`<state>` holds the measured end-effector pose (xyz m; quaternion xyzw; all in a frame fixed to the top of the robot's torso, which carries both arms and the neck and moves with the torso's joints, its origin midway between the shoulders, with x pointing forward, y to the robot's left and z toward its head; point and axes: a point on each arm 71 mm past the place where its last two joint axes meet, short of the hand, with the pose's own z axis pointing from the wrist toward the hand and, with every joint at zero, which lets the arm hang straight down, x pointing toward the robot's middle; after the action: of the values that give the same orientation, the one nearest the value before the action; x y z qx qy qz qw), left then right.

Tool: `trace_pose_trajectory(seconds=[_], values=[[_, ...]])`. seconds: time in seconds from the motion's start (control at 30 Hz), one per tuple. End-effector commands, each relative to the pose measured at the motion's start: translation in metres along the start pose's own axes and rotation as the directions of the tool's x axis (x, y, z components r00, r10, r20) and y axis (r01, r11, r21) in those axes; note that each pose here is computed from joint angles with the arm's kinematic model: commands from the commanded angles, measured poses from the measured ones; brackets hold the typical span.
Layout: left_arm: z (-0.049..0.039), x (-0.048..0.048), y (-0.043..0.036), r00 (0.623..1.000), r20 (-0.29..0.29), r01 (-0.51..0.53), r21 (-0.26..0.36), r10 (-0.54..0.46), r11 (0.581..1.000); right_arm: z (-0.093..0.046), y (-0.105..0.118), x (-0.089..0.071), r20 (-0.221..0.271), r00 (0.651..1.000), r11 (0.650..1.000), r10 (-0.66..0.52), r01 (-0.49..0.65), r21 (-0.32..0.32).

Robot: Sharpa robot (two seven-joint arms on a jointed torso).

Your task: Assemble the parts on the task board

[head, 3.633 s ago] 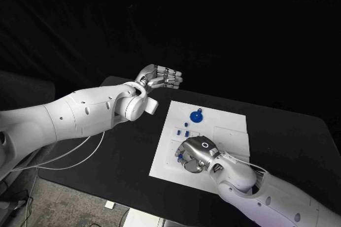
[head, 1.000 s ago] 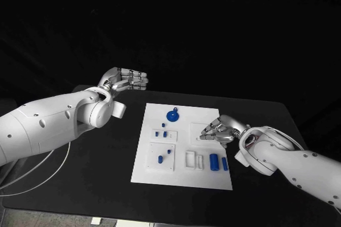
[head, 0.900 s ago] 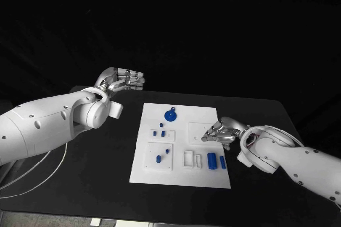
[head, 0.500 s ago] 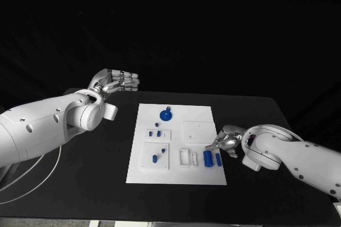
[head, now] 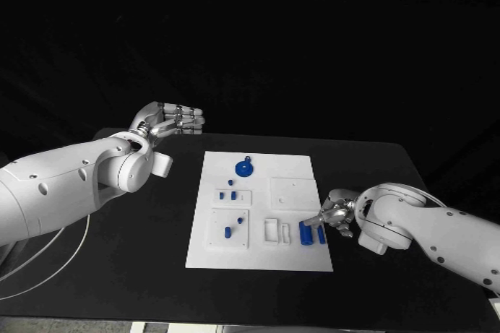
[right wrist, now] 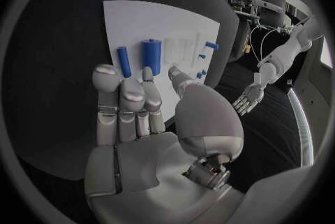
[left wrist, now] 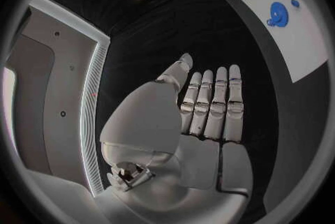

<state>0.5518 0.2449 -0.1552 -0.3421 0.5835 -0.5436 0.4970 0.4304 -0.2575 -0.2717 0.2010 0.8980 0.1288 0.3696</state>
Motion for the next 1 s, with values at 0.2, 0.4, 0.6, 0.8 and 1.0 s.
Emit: trace_pose_trajectory(seconds=[0.2,0.4,0.6,0.8,1.0], values=[[-0.0006,0.0012,-0.0007,1.0,-0.014,0.009,0.01,-0.009,1.0,0.004,-0.005,0.004,-0.044,0.996,0.995,-0.079,0.081,0.062],[-0.0006,0.002,-0.0005,1.0,-0.016,0.01,0.007,-0.009,1.0,0.007,-0.001,0.01,-0.044,0.996,0.995,-0.075,0.077,0.056],[-0.0002,0.0041,-0.0006,1.0,-0.022,0.011,0.007,-0.011,1.0,0.013,0.002,0.016,-0.049,0.996,0.996,-0.068,0.07,0.056],[-0.0002,0.0045,-0.0006,1.0,-0.023,0.012,0.006,-0.012,1.0,0.02,0.007,0.027,-0.073,0.996,0.997,-0.048,0.052,0.048],[-0.0003,0.0046,-0.0005,1.0,-0.024,0.012,0.006,-0.012,1.0,0.029,0.01,0.035,-0.077,0.996,0.998,-0.038,0.042,0.054]])
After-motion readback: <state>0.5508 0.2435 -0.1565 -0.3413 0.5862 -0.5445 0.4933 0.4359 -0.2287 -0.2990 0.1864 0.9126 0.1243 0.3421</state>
